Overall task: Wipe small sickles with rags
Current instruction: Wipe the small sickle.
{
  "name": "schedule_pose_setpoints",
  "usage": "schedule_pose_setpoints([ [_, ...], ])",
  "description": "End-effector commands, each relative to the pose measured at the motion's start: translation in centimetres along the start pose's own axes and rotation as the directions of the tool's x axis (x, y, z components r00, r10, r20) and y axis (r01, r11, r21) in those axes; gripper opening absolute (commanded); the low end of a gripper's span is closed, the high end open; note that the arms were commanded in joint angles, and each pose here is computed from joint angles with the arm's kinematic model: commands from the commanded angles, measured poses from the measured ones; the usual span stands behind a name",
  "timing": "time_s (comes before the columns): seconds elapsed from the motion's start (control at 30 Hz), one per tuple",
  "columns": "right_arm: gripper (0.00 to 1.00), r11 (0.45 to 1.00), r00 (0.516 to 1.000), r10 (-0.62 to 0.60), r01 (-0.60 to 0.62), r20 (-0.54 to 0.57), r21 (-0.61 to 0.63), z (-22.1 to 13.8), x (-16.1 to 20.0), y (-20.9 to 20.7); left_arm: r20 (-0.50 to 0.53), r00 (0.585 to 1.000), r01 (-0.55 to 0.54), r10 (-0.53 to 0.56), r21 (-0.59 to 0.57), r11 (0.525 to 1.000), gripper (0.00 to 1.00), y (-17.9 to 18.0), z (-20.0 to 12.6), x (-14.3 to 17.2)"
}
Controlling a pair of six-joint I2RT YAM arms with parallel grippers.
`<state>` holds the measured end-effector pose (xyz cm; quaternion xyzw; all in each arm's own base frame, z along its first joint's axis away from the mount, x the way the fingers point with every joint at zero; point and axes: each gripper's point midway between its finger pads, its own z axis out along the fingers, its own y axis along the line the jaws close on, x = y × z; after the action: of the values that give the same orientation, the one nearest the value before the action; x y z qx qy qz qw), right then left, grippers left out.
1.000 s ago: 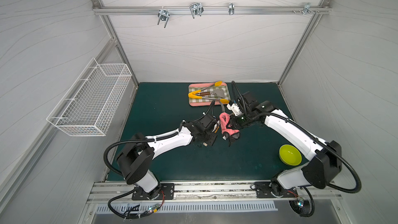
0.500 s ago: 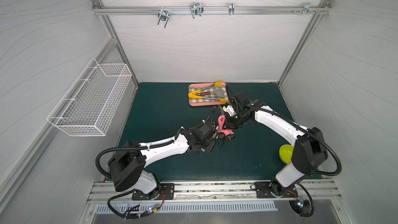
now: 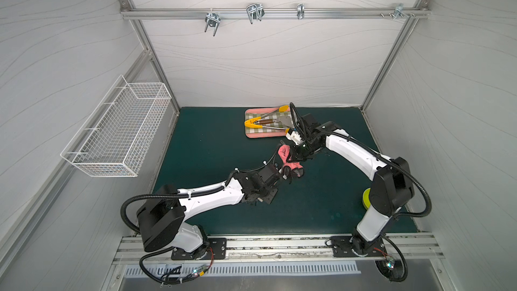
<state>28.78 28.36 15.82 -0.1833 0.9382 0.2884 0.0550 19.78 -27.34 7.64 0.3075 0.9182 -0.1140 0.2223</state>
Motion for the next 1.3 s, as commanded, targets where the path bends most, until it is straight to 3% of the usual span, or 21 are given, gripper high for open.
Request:
schedule_pose_setpoints([
  [0.0,0.00,0.990,0.985,-0.119,0.127,0.123,-0.054,-0.3,-4.4,1.5,0.130,0.982,-0.160,0.137,0.181,0.970,0.00,-5.0,-2.6,-2.2],
  [0.4,0.00,0.988,0.980,-0.129,0.141,0.151,-0.066,-0.1,-8.3,0.4,0.162,0.977,-0.159,0.137,0.130,0.979,0.00,-3.8,-3.8,-1.5],
  [0.53,0.00,0.992,0.968,-0.102,0.116,0.229,-0.051,-2.0,-11.3,-0.9,0.138,0.981,-0.155,0.135,0.144,0.977,0.00,-3.9,-3.4,-0.8],
  [0.8,0.00,0.986,0.908,-0.061,0.120,0.415,-0.116,-9.3,-16.3,-0.5,0.106,0.986,-0.146,0.132,0.140,0.979,0.00,-3.7,-2.7,0.2],
  [1.07,0.00,0.986,0.893,-0.090,0.141,0.442,-0.085,-13.0,-13.3,0.2,0.075,0.991,-0.116,0.109,0.099,0.988,0.00,-3.2,-1.5,0.4],
  [1.27,0.00,0.987,0.909,-0.140,0.161,0.393,-0.020,-12.3,-9.2,-1.1,0.142,0.986,-0.105,0.087,0.125,0.987,0.00,-3.5,-2.4,-0.6],
])
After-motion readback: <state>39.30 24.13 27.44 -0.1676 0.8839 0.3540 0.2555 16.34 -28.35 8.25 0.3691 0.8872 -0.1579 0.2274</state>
